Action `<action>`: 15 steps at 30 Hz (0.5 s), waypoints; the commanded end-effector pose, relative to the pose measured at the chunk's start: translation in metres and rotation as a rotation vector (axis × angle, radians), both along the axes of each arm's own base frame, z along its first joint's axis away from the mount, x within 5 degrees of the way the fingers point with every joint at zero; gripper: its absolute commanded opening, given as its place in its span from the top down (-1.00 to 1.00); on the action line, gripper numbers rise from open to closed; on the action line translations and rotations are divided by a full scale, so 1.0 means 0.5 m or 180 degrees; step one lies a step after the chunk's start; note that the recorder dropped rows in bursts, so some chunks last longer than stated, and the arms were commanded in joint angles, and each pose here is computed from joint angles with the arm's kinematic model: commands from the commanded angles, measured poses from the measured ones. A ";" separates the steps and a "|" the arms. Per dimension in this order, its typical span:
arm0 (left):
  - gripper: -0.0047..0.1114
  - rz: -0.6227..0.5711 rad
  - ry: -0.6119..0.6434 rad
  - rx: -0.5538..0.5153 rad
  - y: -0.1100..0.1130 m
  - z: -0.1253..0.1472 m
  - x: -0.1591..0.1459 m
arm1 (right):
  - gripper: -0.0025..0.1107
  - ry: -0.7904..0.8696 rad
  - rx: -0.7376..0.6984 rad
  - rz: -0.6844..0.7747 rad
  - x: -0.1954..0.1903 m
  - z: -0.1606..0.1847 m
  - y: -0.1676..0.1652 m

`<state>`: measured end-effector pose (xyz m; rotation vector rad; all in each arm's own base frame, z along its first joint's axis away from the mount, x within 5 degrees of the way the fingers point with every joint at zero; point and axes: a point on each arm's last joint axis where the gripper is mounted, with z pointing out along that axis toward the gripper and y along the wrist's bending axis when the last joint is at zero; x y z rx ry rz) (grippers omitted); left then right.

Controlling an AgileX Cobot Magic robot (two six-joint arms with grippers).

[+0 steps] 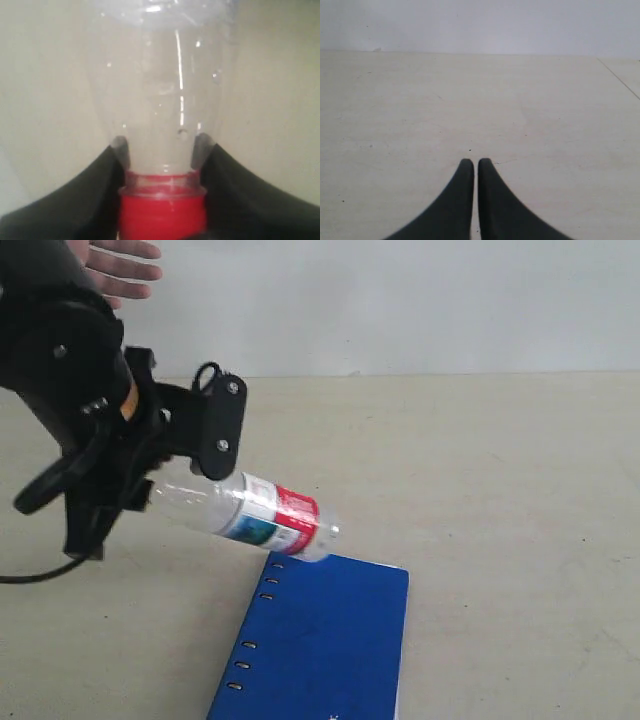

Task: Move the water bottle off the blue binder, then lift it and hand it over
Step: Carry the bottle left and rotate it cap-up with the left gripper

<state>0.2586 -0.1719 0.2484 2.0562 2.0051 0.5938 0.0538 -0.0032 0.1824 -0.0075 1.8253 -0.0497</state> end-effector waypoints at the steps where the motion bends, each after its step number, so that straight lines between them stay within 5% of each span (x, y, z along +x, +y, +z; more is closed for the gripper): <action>1: 0.84 0.0448 -0.0162 0.0483 0.038 0.062 0.010 | 0.96 -0.0031 -0.0005 -0.0006 0.000 0.002 0.000; 4: 0.84 0.0661 -0.0127 0.0244 0.043 0.090 0.022 | 0.96 -0.0031 -0.0005 -0.0006 0.000 0.002 0.000; 12: 0.84 0.2383 -0.0360 -0.0940 0.110 0.161 0.077 | 0.96 -0.0031 -0.0005 -0.0006 0.000 0.002 0.000; 15: 0.84 0.2940 -0.0087 -0.1363 0.133 0.154 0.087 | 0.96 -0.0031 -0.0005 -0.0006 0.000 0.002 0.000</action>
